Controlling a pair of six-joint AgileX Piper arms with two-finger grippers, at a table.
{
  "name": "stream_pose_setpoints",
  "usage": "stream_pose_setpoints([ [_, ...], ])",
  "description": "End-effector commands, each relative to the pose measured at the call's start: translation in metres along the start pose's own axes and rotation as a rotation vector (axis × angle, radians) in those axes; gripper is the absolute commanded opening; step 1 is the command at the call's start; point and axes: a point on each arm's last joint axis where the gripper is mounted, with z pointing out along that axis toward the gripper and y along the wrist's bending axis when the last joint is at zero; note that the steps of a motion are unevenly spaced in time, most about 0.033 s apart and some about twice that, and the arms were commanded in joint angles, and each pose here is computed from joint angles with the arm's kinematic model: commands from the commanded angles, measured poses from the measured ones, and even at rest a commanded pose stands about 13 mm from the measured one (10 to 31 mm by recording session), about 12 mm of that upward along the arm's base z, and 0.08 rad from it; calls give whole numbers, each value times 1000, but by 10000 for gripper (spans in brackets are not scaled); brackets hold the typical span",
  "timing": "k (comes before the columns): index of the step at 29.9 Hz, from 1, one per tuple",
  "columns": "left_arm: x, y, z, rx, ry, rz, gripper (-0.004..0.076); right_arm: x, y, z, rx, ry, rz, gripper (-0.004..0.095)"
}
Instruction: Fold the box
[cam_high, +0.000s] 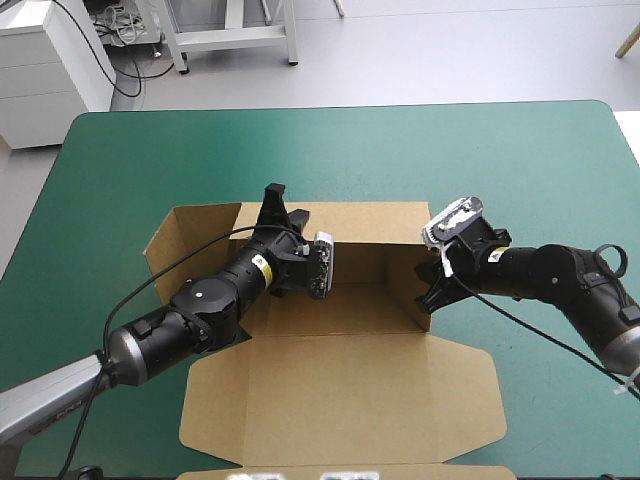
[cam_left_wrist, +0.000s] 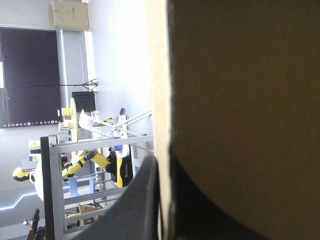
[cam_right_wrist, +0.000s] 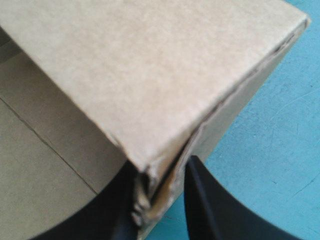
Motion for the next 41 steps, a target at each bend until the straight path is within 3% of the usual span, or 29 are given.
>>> stream_pose_setpoints([
  [1, -7, 13, -10, -46, -67, -9, -8, -9, 5, -10, -22, -55, 18, 21],
  [2, -7, 13, -10, -46, -67, -9, -8, -9, 5, -10, -22, -55, 18, -22],
  [8, -10, 13, -10, -43, -99, -8, -6, -11, 5, -10, -22, -73, 33, -16],
  [11, -13, 16, -11, -51, -128, -8, 48, -12, 4, -10, -14, -82, 34, -16],
  [15, -22, 22, -15, -72, -153, -9, 253, -13, 2, -10, 5, -94, 29, -16],
  [18, -31, 29, -25, -99, -192, -26, 457, -14, -2, -11, 48, -108, 40, -16],
  [21, -39, 36, -38, -126, -235, -50, 552, -14, -8, -11, 117, -117, 70, -16],
  [30, -60, 41, -72, -154, -348, -85, 556, -16, -24, -15, 278, -154, 167, -16],
  [41, -98, 23, -99, -73, -476, -108, 556, -14, -28, -16, 327, -144, 207, -16],
])
